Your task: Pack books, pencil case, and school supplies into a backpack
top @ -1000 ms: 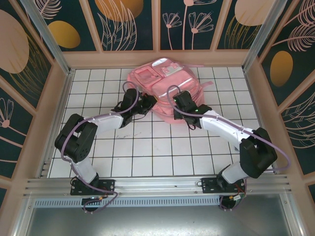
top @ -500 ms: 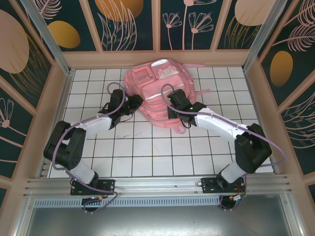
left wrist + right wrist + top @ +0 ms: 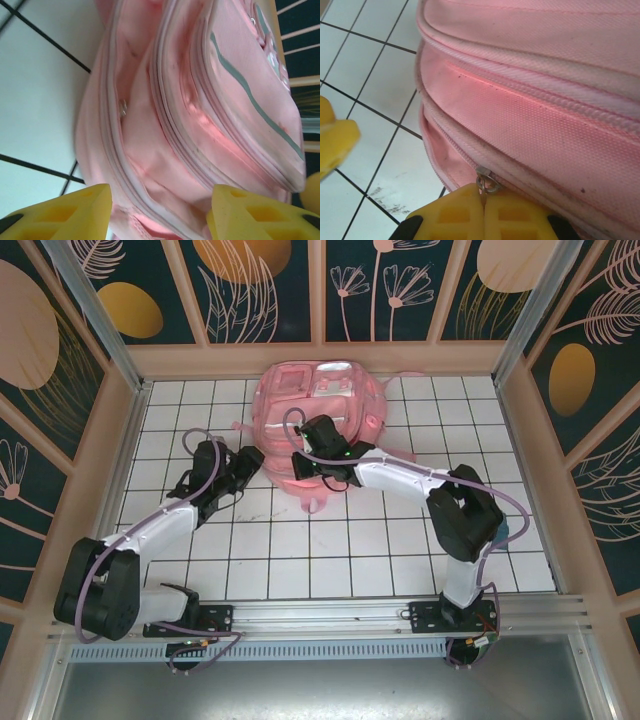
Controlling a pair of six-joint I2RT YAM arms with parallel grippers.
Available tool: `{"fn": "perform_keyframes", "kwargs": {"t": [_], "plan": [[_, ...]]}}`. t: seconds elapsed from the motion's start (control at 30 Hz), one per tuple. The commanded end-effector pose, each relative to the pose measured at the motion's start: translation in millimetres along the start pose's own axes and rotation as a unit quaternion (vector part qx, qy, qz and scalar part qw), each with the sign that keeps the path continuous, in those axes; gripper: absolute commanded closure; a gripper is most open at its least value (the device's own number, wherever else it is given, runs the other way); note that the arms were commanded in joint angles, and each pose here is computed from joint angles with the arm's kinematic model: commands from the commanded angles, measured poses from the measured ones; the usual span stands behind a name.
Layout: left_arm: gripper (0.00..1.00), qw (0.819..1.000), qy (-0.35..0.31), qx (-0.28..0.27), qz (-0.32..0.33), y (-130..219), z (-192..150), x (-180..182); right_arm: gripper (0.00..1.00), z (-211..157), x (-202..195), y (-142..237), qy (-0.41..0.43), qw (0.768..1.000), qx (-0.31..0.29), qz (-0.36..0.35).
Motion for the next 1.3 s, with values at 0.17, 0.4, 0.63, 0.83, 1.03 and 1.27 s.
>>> {"fn": "perform_keyframes", "kwargs": {"t": [0.17, 0.4, 0.63, 0.83, 1.03, 1.27], "plan": [[0.58, 0.987, 0.064, 0.046, -0.139, -24, 4, -51, 1.00, 13, 26, 17, 0.017, 0.998, -0.022, 0.065], [0.63, 0.988, 0.088, 0.046, -0.119, -45, 7, -41, 1.00, 9, 24, 22, 0.012, 0.998, -0.025, 0.062], [0.59, 0.990, 0.110, 0.038, -0.074, -45, 2, -19, 1.00, 12, 18, 28, 0.016, 0.998, -0.037, 0.039], [0.60, 0.990, 0.120, 0.040, -0.057, -45, -4, -6, 1.00, 14, 22, 29, 0.017, 0.998, -0.039, 0.048], [0.60, 0.990, 0.099, 0.044, -0.093, -54, 5, -28, 1.00, 10, 29, 31, 0.029, 0.997, -0.030, 0.069], [0.77, 0.990, 0.101, 0.050, -0.086, -65, 4, -23, 1.00, 6, 19, 37, 0.043, 0.998, -0.035, 0.032]]}}
Point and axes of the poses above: each hand's point on the last joint's axis, 136 mm out from that joint toward the fingers, its own y axis back along the fingers, its own x axis along the line the jaws close on, z = x × y, the point moved 3 cm from there along y, back along the fingers, and after that the axes turned 7 degrees about -y, right-handed, at the moved point
